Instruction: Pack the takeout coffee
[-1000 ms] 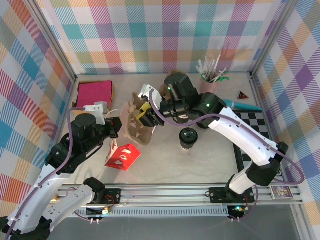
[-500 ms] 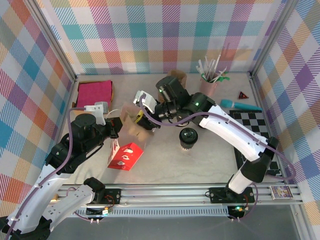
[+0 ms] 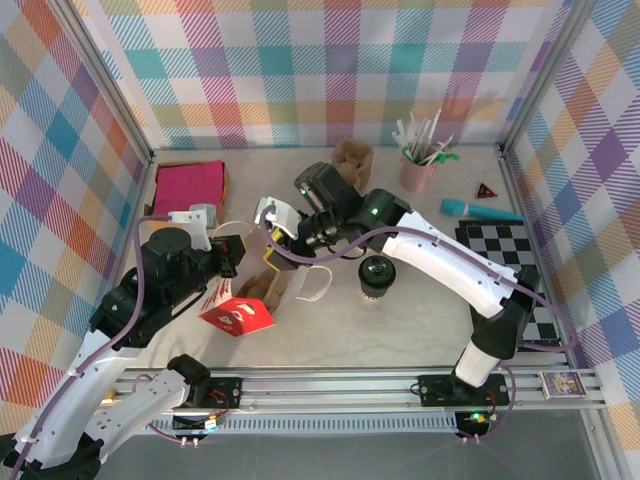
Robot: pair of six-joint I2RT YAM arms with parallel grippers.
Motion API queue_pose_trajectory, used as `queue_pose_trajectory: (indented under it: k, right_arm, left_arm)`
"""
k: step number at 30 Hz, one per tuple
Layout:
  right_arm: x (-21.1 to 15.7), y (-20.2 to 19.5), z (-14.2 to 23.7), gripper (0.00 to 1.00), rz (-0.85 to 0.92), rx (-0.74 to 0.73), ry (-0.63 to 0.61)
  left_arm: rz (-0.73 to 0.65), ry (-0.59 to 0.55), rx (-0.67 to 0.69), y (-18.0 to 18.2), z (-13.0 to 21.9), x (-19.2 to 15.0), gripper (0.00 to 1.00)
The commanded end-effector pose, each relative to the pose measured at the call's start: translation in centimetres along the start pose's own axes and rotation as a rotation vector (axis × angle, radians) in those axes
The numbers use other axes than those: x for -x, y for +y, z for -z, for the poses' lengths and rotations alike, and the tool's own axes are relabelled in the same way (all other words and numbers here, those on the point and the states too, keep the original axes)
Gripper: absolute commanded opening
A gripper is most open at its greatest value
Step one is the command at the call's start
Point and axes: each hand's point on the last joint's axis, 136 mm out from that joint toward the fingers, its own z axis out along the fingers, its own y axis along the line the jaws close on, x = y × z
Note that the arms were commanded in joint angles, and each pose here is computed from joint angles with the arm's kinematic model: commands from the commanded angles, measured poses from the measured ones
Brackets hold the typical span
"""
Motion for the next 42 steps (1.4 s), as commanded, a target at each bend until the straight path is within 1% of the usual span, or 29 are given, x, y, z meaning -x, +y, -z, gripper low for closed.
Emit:
queue_pose_trajectory:
  k: [1,3,6,9,11,13,15,22,26,29,32,34,36,39,42]
  right_arm:
    - [-1.4,1.4,-0.2,0.31,0.013,0.03,0.02]
    - [-2.8,1.9,-1.0,0.34,0.022,0.026,0.049]
    - [-4.3,1.7,-1.3,0.41,0.035,-0.006,0.082]
    - [-4.2,0.2,-1.0,0.44,0.028,-0.098,0.083]
    - [-3.8,-0.7,-0.9,0.46,-0.013,-0.141,0.11]
    - [-3.4,-1.1,-1.3,0.48,-0.029,-0.141,0.145]
    - [-3.1,-1.1,-2.0,0.49,-0.044,-0.128,0.15]
    - [-4.8,-0.1,-4.7,0.49,-0.023,-0.083,0.186]
    - [-6.1,0.2,-5.6,0.52,0.026,-0.078,0.219]
    - [-7.1,0.8,-6.1,0.55,0.096,-0.072,0.25]
    - [-7.8,1.2,-6.5,0.61,0.152,-0.076,0.267]
    - [-8.2,1.1,-6.8,0.69,0.194,-0.084,0.27]
    - [-8.5,1.1,-7.1,0.74,0.248,-0.09,0.27]
    - [-8.9,0.7,-7.8,0.77,0.329,-0.102,0.273]
    - [-8.8,0.2,-8.4,0.78,0.378,-0.107,0.283]
  left_arm:
    - [-0.021,0.001,-0.032,-0.6,0.1,0.0,0.0]
    - [-0.036,0.027,-0.04,-0.6,-0.1,-0.8,0.0]
    - [-0.042,0.063,-0.044,-0.3,-0.3,-1.9,0.0]
    - [-0.044,0.069,-0.046,-0.2,-0.1,-2.3,0.0]
    - [-0.043,0.065,-0.051,-0.2,0.1,-2.3,0.0]
    - [-0.04,0.066,-0.055,-0.2,0.2,-2.4,0.0]
    - [-0.032,0.075,-0.061,-0.2,0.2,-2.7,0.0]
    - [-0.016,0.055,-0.08,-0.4,0.7,-2.6,0.0]
    - [-0.015,0.051,-0.106,-0.9,0.7,-2.4,0.0]
    - [-0.013,0.051,-0.127,-1.3,0.6,-2.3,0.0]
    - [-0.017,0.052,-0.143,-1.7,0.6,-2.2,0.0]
    - [-0.018,0.055,-0.155,-1.9,0.5,-2.3,0.0]
    - [-0.02,0.058,-0.174,-2.2,0.5,-2.3,0.0]
    - [-0.022,0.06,-0.204,-2.8,0.6,-2.2,0.0]
    - [-0.022,0.068,-0.215,-3.0,0.5,-2.3,0.0]
